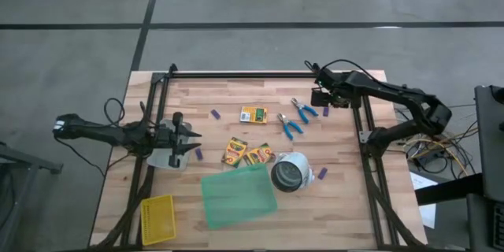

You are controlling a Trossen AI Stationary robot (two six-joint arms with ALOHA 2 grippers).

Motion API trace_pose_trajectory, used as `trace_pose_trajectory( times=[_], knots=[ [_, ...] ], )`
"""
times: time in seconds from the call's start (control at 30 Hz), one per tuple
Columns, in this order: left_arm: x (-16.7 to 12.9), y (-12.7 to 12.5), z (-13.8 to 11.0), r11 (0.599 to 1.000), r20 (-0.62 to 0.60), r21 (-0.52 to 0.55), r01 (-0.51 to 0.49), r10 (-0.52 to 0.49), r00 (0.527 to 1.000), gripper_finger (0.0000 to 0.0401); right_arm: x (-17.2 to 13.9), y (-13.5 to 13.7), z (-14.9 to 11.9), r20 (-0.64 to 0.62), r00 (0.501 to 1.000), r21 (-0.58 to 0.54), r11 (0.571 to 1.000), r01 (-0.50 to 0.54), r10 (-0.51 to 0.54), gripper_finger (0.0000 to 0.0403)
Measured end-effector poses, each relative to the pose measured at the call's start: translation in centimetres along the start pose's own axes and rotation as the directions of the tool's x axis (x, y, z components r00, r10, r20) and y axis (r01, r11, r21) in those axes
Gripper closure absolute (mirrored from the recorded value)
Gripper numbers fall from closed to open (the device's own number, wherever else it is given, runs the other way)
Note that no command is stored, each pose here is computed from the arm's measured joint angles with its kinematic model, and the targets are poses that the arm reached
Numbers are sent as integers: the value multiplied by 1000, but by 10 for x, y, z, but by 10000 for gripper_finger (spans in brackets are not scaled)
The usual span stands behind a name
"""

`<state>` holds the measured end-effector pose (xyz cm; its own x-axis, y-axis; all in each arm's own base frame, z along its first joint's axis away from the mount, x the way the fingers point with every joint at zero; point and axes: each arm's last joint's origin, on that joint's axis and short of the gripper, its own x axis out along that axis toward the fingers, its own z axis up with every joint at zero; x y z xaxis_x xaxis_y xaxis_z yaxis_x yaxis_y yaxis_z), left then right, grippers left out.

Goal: Pick & Place School Supplies
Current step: Put the blue eraser into the green bin

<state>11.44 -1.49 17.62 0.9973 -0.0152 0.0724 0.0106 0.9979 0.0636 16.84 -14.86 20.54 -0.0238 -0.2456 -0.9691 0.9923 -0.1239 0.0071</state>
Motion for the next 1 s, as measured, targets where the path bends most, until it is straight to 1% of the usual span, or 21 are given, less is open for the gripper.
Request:
trace_pose_trajectory(
  times=[0.37,0.53,0.77,1.0],
  knots=[
    [0,0,0,1000,0,0,0,0,1000,262,25,12,2,-31,997,-21,998,66,-67,220],
    [0,0,0,1000,0,0,0,0,1000,262,33,14,2,-45,995,-13,996,91,-91,222],
    [0,0,0,1000,0,0,0,0,1000,262,36,16,3,-37,996,-8,997,80,-81,233],
    [0,0,0,1000,0,0,0,0,1000,262,37,8,-1,-32,998,4,998,61,-60,238]
  ],
)
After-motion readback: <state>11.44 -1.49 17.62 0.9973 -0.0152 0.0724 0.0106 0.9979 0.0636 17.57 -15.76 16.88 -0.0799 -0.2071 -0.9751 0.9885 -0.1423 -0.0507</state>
